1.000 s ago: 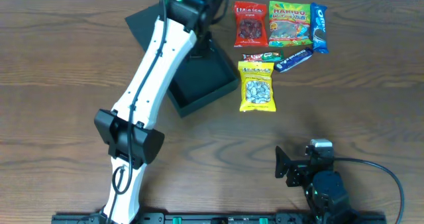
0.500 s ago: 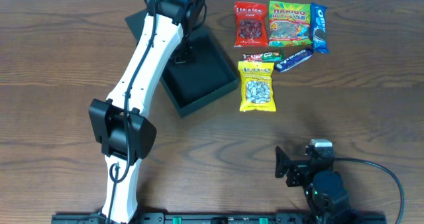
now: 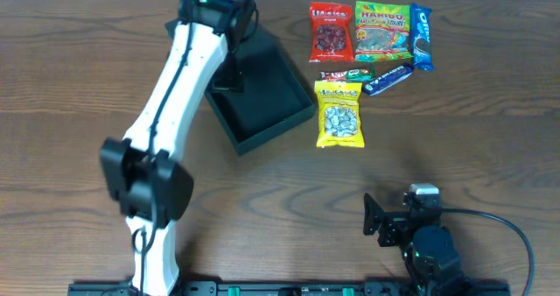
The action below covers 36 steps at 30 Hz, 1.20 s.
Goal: Pack container
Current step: 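Rotate and square the black box upright with the left gripper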
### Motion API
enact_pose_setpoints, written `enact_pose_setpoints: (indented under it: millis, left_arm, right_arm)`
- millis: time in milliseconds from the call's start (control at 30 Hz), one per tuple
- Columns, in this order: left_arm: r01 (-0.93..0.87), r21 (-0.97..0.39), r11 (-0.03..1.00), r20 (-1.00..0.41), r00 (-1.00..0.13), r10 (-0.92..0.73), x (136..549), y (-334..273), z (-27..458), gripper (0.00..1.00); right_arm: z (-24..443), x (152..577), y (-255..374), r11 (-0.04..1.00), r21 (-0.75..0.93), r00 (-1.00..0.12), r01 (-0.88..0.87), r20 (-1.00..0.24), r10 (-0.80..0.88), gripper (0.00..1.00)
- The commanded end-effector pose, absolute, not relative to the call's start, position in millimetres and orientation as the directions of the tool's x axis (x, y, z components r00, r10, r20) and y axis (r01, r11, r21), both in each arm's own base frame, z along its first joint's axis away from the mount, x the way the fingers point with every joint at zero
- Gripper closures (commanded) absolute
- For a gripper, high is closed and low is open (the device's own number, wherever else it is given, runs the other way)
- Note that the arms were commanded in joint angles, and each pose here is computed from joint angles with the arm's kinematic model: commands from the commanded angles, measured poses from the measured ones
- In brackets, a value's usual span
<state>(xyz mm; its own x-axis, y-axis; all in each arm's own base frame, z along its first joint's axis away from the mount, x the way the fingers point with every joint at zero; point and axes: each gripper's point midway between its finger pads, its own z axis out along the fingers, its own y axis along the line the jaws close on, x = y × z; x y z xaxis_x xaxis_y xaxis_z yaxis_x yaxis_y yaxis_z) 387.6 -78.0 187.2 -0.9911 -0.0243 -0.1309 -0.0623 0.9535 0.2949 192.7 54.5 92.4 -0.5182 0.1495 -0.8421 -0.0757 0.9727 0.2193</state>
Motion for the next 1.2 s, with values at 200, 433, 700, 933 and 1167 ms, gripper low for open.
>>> enact_pose_setpoints:
  millis: [200, 433, 700, 933, 1167]
  left_arm:
    - [-0.101, 0.082, 0.991, -0.220, -0.972, -0.081, 330.9, -36.1, 197.3, 0.05]
    - [-0.072, -0.066, 0.995, -0.264, -0.961, -0.087, 348.0, -61.7, 154.8, 0.05]
    - [-0.109, -0.259, 0.960, -0.253, -0.951, -0.176, 391.8, -99.4, 106.4, 0.15]
    - [-0.162, -0.270, 0.949, -0.183, -0.959, -0.215, 401.1, -114.1, 64.3, 0.22]
    - [-0.160, -0.151, 0.975, -0.167, -0.968, -0.185, 395.0, -116.6, 38.6, 0.57]
  right_arm:
    - [91.2, 193.8, 50.0, 0.978, 0.198, -0.511, -0.062, -0.848, 0.140, 0.01]
    - [91.2, 193.8, 49.9, 0.978, 0.198, -0.511, -0.061, -0.848, 0.140, 0.01]
    - [91.2, 193.8, 50.0, 0.978, 0.198, -0.511, -0.062, -0.848, 0.140, 0.01]
    - [91.2, 193.8, 50.0, 0.978, 0.198, -0.511, -0.062, -0.848, 0.140, 0.01]
    - [91.2, 193.8, 50.0, 0.978, 0.198, -0.511, -0.062, -0.848, 0.139, 0.01]
